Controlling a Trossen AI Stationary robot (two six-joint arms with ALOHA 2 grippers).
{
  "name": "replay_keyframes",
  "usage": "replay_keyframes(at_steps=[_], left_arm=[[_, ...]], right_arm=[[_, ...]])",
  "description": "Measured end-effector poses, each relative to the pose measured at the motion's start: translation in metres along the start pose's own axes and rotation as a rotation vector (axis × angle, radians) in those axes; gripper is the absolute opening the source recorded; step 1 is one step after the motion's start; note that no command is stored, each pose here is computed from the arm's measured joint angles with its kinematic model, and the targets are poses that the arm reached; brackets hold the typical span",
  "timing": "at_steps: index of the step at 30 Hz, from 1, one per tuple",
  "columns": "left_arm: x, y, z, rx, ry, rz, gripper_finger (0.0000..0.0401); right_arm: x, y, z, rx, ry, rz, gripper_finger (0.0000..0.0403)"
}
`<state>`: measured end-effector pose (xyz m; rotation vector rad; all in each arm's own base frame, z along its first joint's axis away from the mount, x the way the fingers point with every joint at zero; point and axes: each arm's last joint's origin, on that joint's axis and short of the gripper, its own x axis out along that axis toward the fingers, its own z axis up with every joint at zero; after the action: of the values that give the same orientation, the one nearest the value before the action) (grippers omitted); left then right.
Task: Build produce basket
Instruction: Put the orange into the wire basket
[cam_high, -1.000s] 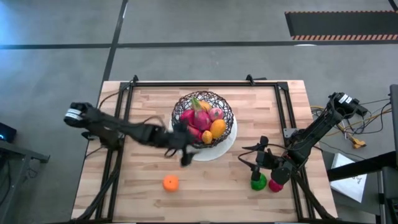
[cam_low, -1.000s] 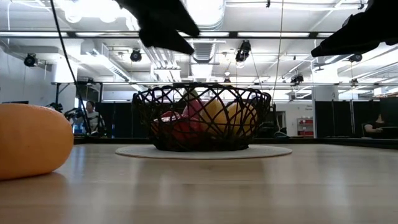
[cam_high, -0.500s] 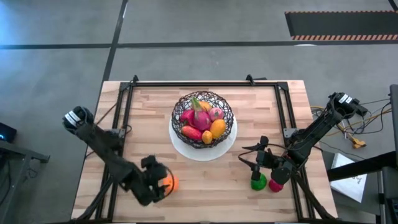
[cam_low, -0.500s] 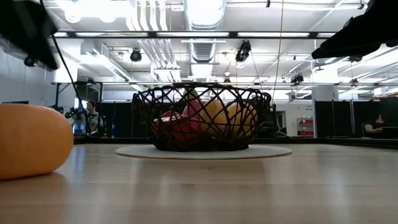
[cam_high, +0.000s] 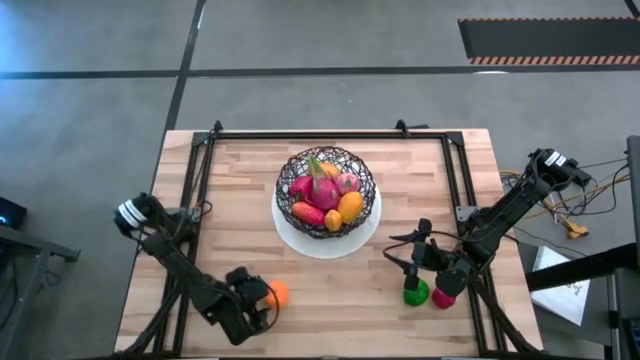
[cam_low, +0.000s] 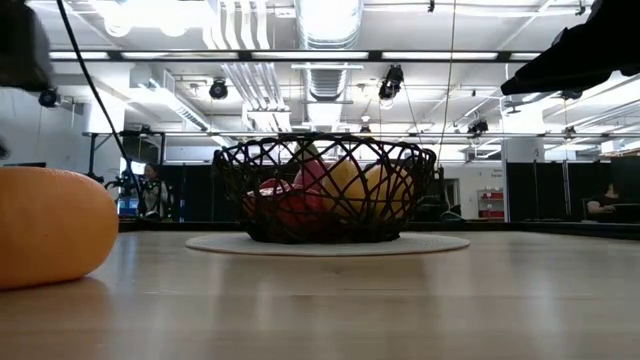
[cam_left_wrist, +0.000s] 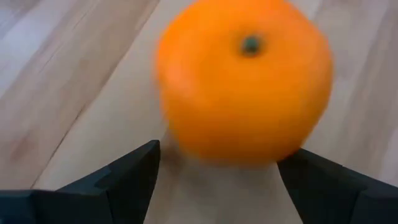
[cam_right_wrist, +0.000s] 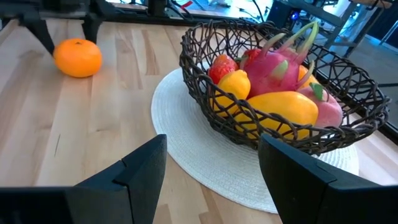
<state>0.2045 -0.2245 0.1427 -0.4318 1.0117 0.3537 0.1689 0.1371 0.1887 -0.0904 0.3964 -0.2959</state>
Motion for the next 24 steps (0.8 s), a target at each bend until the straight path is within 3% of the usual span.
replay_keyframes(at_steps=[5,14,20,24], left_arm=[[0.023,-0.006,0.016,0.083,-0.104,-0.030,0.0302],[0.059,-0.009,0.067,0.260,-0.297,-0.069,0.0302],[0.076,-0.009,0.096,0.350,-0.411,-0.122,0.0302],[0.086,-0.005,0.108,0.346,-0.446,-0.124,0.0302]], right_arm=[[0.000,0.000,-0.002,-0.002,0.006,0.004,0.0237],[0.015,0.012,-0.020,-0.043,0.043,-0.016,0.0237],[0.037,0.027,-0.036,-0.063,0.150,0.057,0.0241],[0.055,0.033,-0.037,-0.035,0.213,0.139,0.0265]])
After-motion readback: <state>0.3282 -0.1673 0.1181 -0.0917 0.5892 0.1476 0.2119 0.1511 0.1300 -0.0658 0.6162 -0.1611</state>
